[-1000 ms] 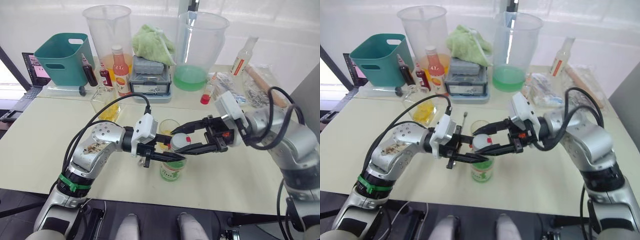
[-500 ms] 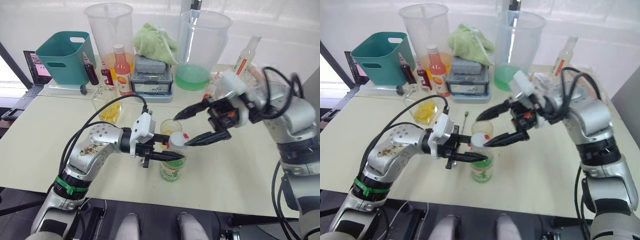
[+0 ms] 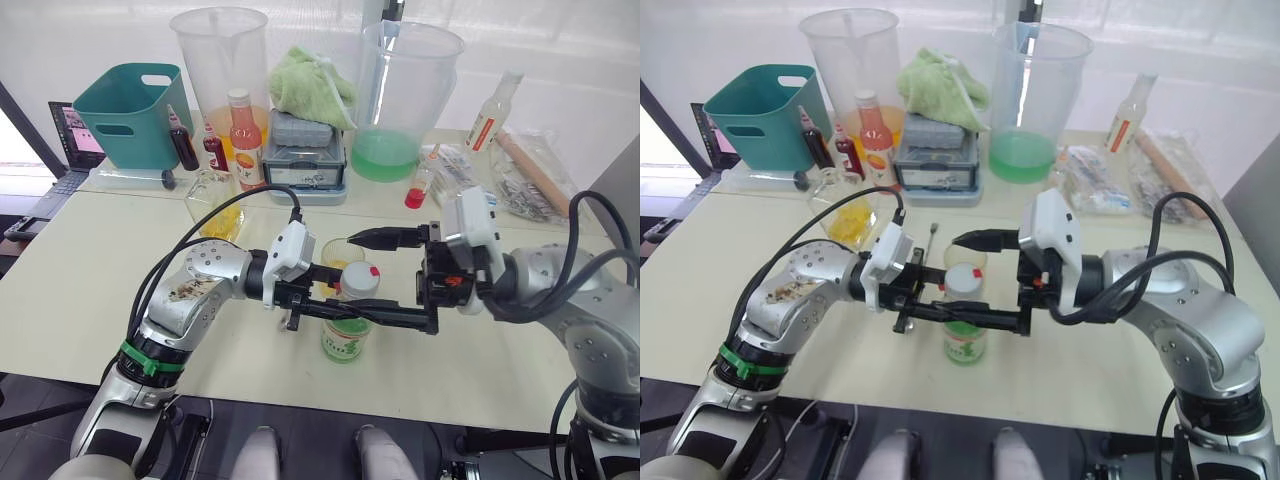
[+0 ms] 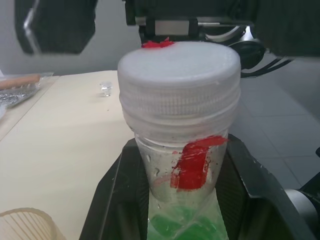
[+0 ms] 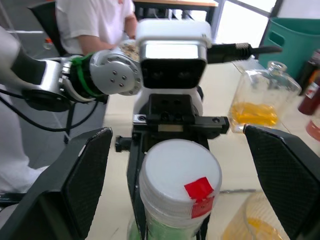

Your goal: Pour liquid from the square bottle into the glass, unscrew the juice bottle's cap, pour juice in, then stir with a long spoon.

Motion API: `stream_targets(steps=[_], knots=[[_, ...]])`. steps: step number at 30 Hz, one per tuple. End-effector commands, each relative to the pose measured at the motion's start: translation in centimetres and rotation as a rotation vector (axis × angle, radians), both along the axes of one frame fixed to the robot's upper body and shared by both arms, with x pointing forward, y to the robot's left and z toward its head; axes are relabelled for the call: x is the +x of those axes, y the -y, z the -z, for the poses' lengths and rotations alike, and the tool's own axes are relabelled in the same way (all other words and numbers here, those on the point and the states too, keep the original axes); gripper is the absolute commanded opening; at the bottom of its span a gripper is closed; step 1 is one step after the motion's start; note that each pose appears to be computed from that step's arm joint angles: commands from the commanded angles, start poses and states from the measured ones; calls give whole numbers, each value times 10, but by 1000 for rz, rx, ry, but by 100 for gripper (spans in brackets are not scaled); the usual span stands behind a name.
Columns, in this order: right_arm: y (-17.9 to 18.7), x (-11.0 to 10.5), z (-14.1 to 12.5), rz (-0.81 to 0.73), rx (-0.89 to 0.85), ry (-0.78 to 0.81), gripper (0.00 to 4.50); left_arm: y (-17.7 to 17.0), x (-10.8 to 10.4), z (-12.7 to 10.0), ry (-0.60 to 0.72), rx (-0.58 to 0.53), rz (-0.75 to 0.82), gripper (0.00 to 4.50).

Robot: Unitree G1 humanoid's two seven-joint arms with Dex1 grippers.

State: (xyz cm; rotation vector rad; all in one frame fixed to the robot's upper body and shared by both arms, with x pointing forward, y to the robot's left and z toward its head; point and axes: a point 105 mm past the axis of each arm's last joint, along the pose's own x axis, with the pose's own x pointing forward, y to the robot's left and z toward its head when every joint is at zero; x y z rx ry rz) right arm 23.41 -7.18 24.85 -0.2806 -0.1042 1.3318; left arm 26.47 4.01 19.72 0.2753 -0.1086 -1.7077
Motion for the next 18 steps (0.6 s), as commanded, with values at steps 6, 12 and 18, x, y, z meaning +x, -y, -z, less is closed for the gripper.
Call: stream_targets(steps=[6,12,18], knots=[[-1,2,-5,92,40,10,394,2,3,11,-7,46,9,140],[-3,-5,-2,17,28,-19,197,-1,-1,14,-13,46,-8,140],[-2,-5,-5,-148,-29,-11,169,-6,0,15,-13,46,-47,140]])
